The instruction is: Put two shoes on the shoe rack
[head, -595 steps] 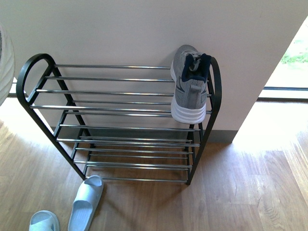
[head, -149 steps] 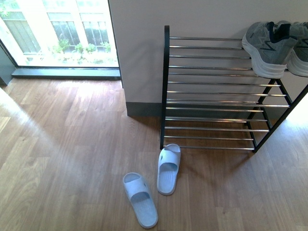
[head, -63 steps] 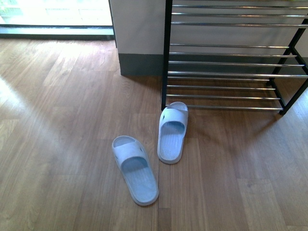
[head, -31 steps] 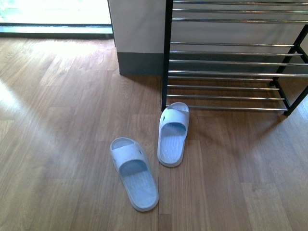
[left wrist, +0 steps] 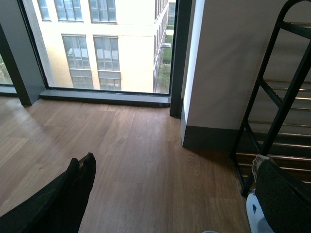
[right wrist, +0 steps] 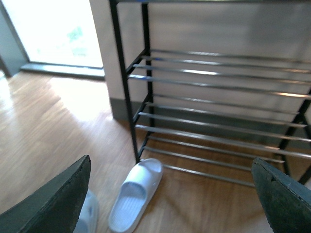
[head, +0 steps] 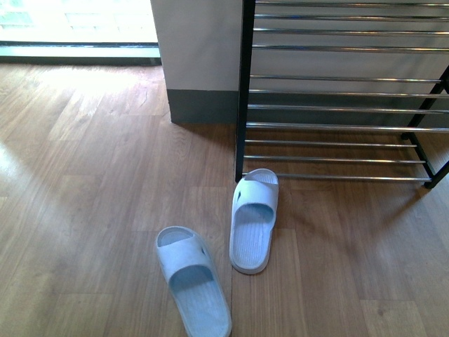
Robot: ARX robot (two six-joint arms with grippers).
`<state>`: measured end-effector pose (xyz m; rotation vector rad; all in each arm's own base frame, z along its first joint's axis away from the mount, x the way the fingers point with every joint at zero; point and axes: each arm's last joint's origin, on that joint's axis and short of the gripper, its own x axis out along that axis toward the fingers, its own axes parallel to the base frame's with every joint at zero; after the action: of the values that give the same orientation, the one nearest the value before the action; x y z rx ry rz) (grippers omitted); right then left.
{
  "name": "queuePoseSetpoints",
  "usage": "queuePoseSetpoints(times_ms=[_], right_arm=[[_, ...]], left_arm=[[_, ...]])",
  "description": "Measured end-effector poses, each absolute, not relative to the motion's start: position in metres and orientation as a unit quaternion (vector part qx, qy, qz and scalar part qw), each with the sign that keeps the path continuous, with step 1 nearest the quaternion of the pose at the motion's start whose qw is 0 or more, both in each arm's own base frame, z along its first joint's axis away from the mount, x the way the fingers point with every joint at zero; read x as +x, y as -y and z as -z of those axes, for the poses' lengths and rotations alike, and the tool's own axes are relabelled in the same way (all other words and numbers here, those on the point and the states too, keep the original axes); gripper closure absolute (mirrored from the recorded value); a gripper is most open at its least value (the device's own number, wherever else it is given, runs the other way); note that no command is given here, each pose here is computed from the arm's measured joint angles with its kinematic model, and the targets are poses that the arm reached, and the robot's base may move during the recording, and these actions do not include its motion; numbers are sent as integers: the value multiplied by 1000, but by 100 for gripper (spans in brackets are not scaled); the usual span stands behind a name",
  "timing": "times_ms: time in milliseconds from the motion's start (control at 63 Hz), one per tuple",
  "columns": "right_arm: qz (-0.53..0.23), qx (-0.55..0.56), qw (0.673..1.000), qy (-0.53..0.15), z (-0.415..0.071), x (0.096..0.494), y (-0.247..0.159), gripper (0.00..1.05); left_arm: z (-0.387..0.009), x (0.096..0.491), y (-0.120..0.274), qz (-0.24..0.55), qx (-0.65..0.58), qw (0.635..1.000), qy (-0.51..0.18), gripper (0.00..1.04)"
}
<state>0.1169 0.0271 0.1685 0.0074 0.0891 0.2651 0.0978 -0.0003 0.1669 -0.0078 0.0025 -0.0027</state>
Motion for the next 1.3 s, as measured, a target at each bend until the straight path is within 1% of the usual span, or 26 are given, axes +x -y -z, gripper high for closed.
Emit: queuePoseSetpoints(times_ms=[95,143,191,222,302,349,524,619,730,857,969,1111,1175,1302], right_arm=[[-191,10,976,-102,-169,142,-55,9],[-227,2,965,-135,-166,162,-75,9],[-257,-12,949,-180,-153,188,-101,9],[-262,-19,943,-203,-143,199,-111,9],[-274,-61,917,-285,-94,237,-145,9],[-275,-80,904,-317,-68,251,-157,9],[-272,-114,875,-383,-2,289,-184,9],[-261,-124,867,-405,31,307,-194,9],[-248,-127,865,-417,62,324,-205,9],[-207,-130,878,-412,94,345,-216,9],[-156,-127,895,-399,111,365,-218,9],[-96,-133,907,-388,125,387,-210,9],[-80,-132,910,-386,130,395,-206,9],[-72,-124,910,-389,133,405,-204,9]], left_arm=[[-167,98,0,2,-4,1000,-1,9],[-167,98,0,2,-4,1000,-1,9],[-167,98,0,1,-4,1000,-1,9],[-167,98,0,2,-4,1000,-1,9],[-167,98,0,2,-4,1000,-1,9],[-167,98,0,2,-4,1000,-1,9],[-167,98,0,2,-4,1000,-1,9],[-167,98,0,1,-4,1000,-1,9],[-167,98,0,1,-4,1000,-1,9],[-167,98,0,1,-4,1000,-1,9],[-167,98,0,1,-4,1000,-1,9],[-167,98,0,1,-4,1000,-1,9],[-167,98,0,2,-4,1000,-1,9],[-167,98,0,2,-4,1000,-1,9]])
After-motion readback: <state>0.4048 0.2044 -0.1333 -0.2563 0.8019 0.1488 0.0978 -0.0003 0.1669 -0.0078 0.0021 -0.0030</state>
